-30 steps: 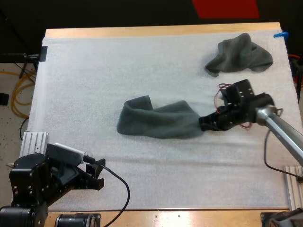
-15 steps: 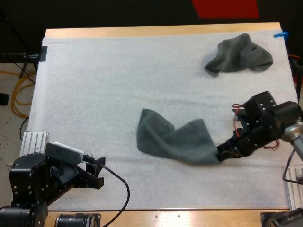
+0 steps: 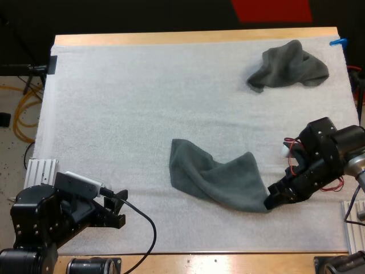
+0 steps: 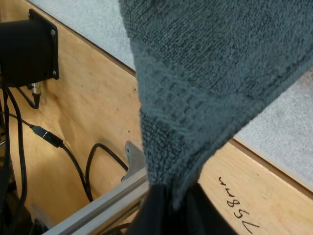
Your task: Pick towel from pile fold and stack
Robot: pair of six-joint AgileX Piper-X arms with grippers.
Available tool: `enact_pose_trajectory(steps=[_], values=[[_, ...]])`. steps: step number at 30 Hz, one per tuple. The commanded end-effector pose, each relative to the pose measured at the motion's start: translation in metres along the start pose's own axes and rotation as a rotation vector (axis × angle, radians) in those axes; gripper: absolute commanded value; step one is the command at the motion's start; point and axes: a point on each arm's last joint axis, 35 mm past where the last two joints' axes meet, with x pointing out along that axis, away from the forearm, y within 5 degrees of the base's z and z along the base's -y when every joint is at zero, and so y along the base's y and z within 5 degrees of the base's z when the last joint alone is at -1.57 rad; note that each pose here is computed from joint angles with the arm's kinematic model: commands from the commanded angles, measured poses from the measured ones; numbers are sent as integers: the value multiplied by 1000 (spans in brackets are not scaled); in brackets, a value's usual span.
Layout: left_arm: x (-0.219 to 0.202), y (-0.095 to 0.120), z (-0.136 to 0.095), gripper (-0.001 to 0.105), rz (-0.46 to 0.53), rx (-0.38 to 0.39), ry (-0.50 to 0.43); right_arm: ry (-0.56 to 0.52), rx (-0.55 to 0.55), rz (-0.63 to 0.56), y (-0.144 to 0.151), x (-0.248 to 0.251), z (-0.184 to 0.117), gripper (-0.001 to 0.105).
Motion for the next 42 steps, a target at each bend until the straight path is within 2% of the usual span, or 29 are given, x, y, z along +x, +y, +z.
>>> enact_pose_trajectory(steps=[1, 3, 5, 8, 10, 13, 17, 19, 23, 24, 25, 28, 34, 42], values=[[-2, -2, 2, 59, -10, 8, -17, -7, -16, 15, 3, -1, -2, 0], [-2, -2, 3, 59, -10, 12, -25, -10, -21, 7, 2, -1, -1, 1], [-2, -2, 4, 59, -12, 18, -37, -8, -21, 0, 2, -1, -1, 7], [-2, -2, 6, 59, -14, 25, -53, 7, -8, 5, 2, -1, -3, 28], [-1, -2, 7, 59, -14, 25, -52, 18, -16, 7, 6, 0, -4, 49], [3, 0, 10, 59, -11, 15, -32, 24, -59, -11, 11, 1, -5, 62], [12, 4, 16, 59, -7, -3, 6, -2, -127, -128, 12, -1, -3, 62], [18, 6, 19, 59, -4, -13, 29, -63, -171, -242, 8, -3, 7, 62], [23, 8, 22, 59, -2, -24, 52, -196, -165, -422, -2, -7, 28, 62], [24, 8, 22, 59, -3, -26, 55, -258, -159, -464, -5, -9, 37, 62], [24, 8, 22, 59, -3, -26, 55, -310, -158, -481, -8, -9, 46, 62], [24, 8, 22, 59, -10, -26, 56, -374, -138, -482, -19, -3, 64, 62], [24, 6, 22, 59, -55, -27, 60, -327, -60, -483, -50, 23, 85, 62], [24, 6, 21, 59, -54, -30, 66, -261, 26, -484, -92, 54, 99, 62]])
